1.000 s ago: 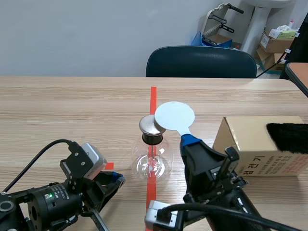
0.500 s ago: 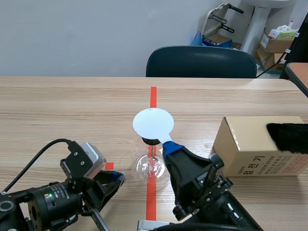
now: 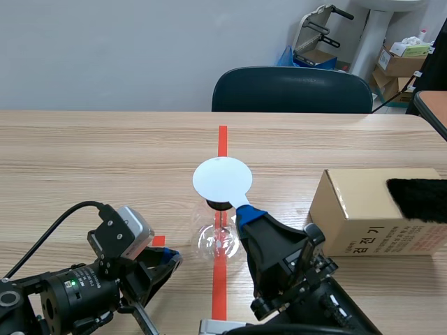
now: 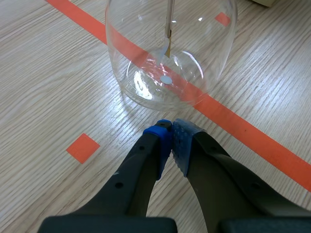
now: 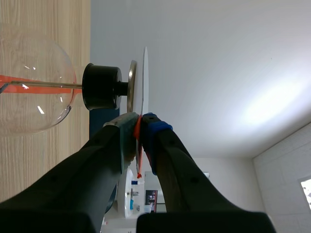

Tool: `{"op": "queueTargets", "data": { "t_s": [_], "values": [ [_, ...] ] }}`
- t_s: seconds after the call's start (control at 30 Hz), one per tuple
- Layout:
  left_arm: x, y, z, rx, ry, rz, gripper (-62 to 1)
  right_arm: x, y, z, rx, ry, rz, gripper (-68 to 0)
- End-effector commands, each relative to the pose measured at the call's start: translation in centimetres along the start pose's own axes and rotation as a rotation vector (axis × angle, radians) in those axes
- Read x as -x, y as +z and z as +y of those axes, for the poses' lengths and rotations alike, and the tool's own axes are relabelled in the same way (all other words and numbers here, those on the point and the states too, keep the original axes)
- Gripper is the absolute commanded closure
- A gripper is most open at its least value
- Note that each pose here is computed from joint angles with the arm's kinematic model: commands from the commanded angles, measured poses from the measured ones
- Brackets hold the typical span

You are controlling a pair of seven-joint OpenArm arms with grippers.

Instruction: Do the electroscope experiment

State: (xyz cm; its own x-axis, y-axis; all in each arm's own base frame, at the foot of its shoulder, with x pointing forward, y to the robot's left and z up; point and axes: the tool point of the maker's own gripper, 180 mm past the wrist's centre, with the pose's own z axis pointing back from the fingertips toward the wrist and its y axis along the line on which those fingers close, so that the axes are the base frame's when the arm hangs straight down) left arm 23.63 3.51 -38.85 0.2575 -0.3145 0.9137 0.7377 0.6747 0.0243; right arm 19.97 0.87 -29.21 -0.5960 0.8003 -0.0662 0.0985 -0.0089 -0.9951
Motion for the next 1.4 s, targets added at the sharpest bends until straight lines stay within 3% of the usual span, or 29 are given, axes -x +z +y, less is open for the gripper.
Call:
{"op": "queueTargets", "data": {
  "t_s": [0.0, 0.17, 0.3, 0.93, 1.13, 1.37],
  "values": [
    [-0.8, -0.1, 0.0, 0.002, 0.003, -0.027, -2.5, 0.6, -0.3, -0.8, 0.034, 0.011, 0.011, -1.0],
    [-0.8, -0.1, 0.0, 0.002, 0.003, -0.027, -2.5, 0.6, -0.3, -0.8, 0.034, 0.011, 0.014, -1.0],
    [-0.8, -0.1, 0.0, 0.002, 0.003, -0.027, -2.5, 1.3, -0.3, -0.8, 0.033, 0.010, 0.049, -1.0],
    [-0.8, -0.1, -0.1, 0.002, 0.003, -0.027, -2.5, 8.7, 1.8, -0.8, 0.035, 0.003, 0.482, -1.0],
    [-0.8, -0.1, -0.1, 0.002, 0.003, -0.027, -2.5, 10.1, 2.6, -0.8, 0.035, 0.001, 0.572, -1.0],
    [-0.8, -0.1, -0.1, 0.002, 0.003, -0.027, -2.5, 10.9, 3.1, -0.8, 0.035, 0.000, 0.620, -1.0]
  ]
}}
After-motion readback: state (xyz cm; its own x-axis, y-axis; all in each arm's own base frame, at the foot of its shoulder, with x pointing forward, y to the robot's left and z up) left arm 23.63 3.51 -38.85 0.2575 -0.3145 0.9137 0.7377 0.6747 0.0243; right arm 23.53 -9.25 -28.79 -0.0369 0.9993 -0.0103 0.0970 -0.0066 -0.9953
